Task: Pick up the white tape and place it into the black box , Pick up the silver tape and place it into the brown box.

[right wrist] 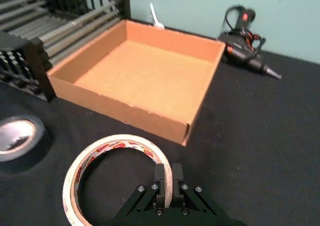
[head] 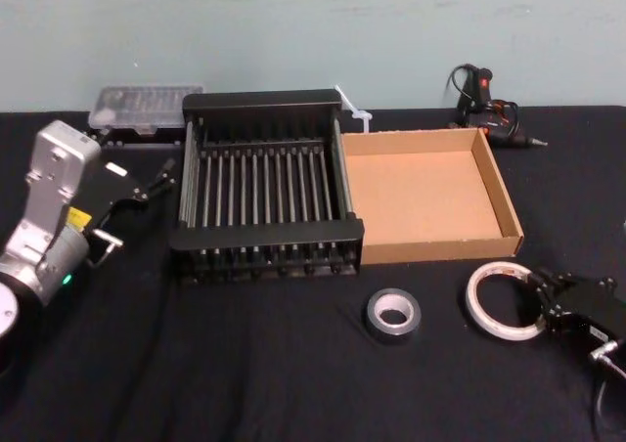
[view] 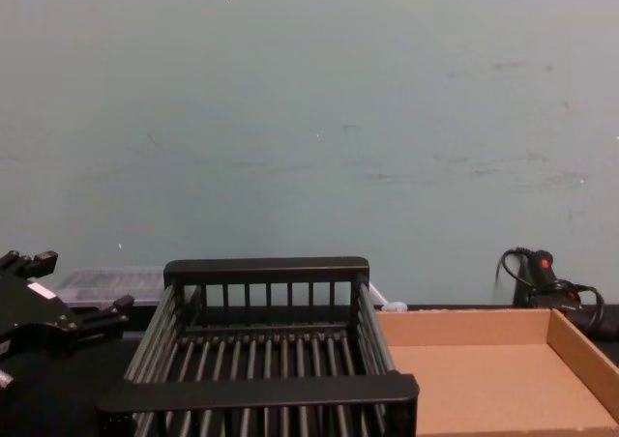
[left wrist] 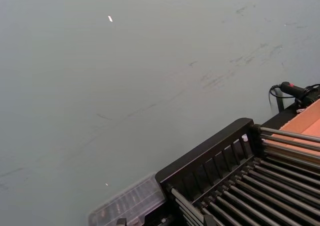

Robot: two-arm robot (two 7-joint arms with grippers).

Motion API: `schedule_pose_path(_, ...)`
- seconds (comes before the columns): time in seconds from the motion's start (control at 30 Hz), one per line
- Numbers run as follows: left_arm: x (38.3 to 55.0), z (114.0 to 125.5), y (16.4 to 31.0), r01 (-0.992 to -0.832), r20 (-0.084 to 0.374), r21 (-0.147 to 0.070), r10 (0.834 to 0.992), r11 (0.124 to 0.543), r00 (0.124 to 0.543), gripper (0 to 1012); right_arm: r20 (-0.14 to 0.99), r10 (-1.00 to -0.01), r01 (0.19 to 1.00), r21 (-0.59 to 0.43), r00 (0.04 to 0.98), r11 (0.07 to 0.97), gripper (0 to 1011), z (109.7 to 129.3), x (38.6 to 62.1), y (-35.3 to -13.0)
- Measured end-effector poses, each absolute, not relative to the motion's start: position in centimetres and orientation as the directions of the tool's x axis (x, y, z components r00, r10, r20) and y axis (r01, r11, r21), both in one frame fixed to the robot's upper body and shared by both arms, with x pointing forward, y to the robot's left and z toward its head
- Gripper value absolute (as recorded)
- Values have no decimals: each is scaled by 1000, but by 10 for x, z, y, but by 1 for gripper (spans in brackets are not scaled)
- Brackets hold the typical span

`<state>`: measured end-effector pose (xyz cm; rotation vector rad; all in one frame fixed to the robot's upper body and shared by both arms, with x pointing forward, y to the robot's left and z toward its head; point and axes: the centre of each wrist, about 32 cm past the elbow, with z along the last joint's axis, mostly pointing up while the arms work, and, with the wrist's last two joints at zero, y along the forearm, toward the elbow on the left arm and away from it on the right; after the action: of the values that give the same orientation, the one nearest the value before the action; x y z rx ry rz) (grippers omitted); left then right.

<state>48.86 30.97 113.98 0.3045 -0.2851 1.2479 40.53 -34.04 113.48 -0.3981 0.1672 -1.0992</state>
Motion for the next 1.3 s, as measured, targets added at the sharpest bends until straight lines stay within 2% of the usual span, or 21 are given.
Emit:
schedule_pose_path(0.67, 489, 1140, 310, -955, 374, 70, 880, 287, 292, 1001, 55, -877, 865, -206, 477, 458, 93, 1143, 398, -336)
schedule_pose_path(1.3, 489, 1140, 310, -955, 374, 70, 880, 287, 292, 1001, 29, -885, 876, -157, 465, 456, 93, 1150, 420, -324)
